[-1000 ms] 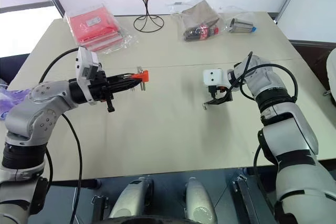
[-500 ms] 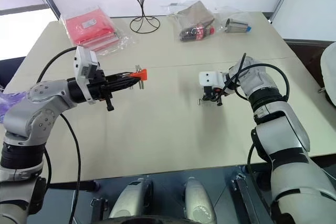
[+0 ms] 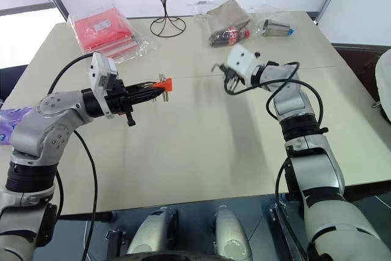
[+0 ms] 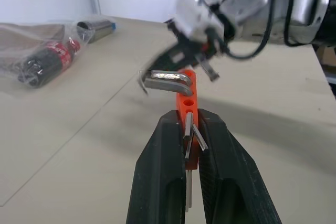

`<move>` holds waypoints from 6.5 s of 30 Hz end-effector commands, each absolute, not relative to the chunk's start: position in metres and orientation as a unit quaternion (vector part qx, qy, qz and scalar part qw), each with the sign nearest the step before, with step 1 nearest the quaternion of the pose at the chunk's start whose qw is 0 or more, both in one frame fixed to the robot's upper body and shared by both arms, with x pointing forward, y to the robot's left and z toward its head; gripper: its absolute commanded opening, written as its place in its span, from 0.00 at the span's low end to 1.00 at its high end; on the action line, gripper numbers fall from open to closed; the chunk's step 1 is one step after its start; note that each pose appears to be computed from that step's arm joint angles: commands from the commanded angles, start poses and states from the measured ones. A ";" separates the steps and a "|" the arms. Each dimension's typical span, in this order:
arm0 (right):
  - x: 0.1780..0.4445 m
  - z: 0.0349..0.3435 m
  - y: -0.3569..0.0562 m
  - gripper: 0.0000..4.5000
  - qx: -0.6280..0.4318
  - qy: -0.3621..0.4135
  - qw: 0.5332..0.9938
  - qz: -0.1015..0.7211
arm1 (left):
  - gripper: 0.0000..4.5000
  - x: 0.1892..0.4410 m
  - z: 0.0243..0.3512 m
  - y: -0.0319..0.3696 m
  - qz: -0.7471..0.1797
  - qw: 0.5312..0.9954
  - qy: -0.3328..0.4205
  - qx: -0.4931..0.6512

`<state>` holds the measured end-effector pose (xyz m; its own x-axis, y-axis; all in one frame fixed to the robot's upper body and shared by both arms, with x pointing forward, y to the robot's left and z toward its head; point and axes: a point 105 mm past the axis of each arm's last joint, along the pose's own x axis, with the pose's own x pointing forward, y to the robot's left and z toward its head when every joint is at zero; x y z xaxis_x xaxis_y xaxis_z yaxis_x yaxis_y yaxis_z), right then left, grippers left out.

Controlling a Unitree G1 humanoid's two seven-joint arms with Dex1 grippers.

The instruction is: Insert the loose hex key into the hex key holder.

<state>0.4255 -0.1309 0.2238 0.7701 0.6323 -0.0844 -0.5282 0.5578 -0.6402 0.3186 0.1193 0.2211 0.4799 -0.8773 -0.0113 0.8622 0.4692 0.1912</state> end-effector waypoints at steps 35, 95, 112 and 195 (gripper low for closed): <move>0.329 0.291 -0.022 0.02 0.014 -0.225 0.867 0.444 | 0.00 0.336 0.252 0.109 -0.490 0.862 -0.100 0.080; 0.332 0.297 -0.021 0.02 0.009 -0.238 0.868 0.436 | 0.00 0.336 0.263 0.108 -0.485 0.864 -0.119 0.058; 0.331 0.294 -0.021 0.26 0.010 -0.228 0.869 0.439 | 0.00 0.337 0.267 0.111 -0.481 0.866 -0.128 0.042; 0.278 0.197 -0.188 1.00 -0.386 0.082 0.798 0.456 | 0.99 0.309 0.192 0.100 -0.665 0.730 0.087 0.128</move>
